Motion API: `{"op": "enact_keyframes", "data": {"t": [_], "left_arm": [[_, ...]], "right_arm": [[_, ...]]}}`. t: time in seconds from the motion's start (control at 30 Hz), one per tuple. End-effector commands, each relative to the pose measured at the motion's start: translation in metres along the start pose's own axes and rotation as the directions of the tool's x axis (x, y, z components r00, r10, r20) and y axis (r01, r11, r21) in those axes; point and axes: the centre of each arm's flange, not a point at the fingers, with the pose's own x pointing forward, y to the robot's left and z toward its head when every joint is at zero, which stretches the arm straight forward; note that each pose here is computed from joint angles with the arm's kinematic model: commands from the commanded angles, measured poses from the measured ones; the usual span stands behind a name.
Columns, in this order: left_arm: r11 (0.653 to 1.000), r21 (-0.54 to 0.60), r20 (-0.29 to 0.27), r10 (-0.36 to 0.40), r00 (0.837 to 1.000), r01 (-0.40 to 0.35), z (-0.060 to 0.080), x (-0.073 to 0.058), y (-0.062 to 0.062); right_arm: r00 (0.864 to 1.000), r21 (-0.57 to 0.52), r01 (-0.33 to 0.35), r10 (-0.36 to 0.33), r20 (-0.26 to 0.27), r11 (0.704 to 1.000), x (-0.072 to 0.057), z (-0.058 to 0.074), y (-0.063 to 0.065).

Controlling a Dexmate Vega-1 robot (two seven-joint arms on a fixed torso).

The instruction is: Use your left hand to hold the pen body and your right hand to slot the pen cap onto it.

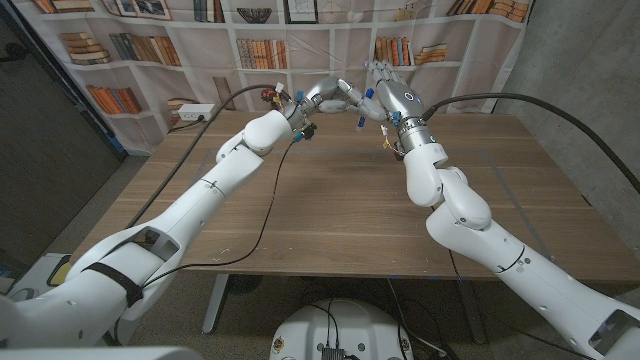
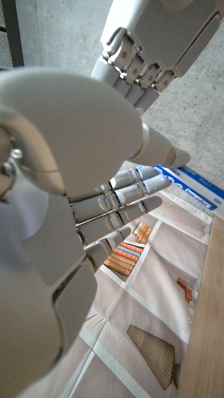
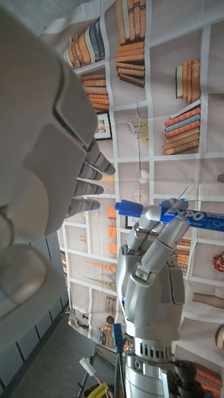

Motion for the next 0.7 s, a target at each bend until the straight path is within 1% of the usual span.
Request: {"op": "enact_keyframes", "data": {"t": [0.03,0.23,0.5,0.7], "left_arm": [[1.0,0.006,-0.007,0.003,1.0,-0.003,0.0027,-0.0016,0.0018],[1.0,-0.003,-0.005,0.006,1.0,-0.006,0.0026,-0.002,0.0013],[1.0,-0.008,0.002,0.01,1.0,-0.01,0.0045,-0.0026,0.002],[1.0,-0.013,0.002,0.009,1.0,-0.009,0.0032,-0.0028,0.0011]], "right_arm": [[1.0,-0.02,-0.03,0.03,0.005,0.999,0.0012,0.0013,0.0097],[0.999,-0.022,-0.037,0.038,0.004,0.999,0.0001,0.0026,0.0104],[0.999,-0.011,-0.046,0.046,-0.008,0.999,-0.0012,0.0003,0.0146],[0.999,-0.012,-0.044,0.043,-0.011,0.999,-0.0004,-0.0005,0.0162]]}}
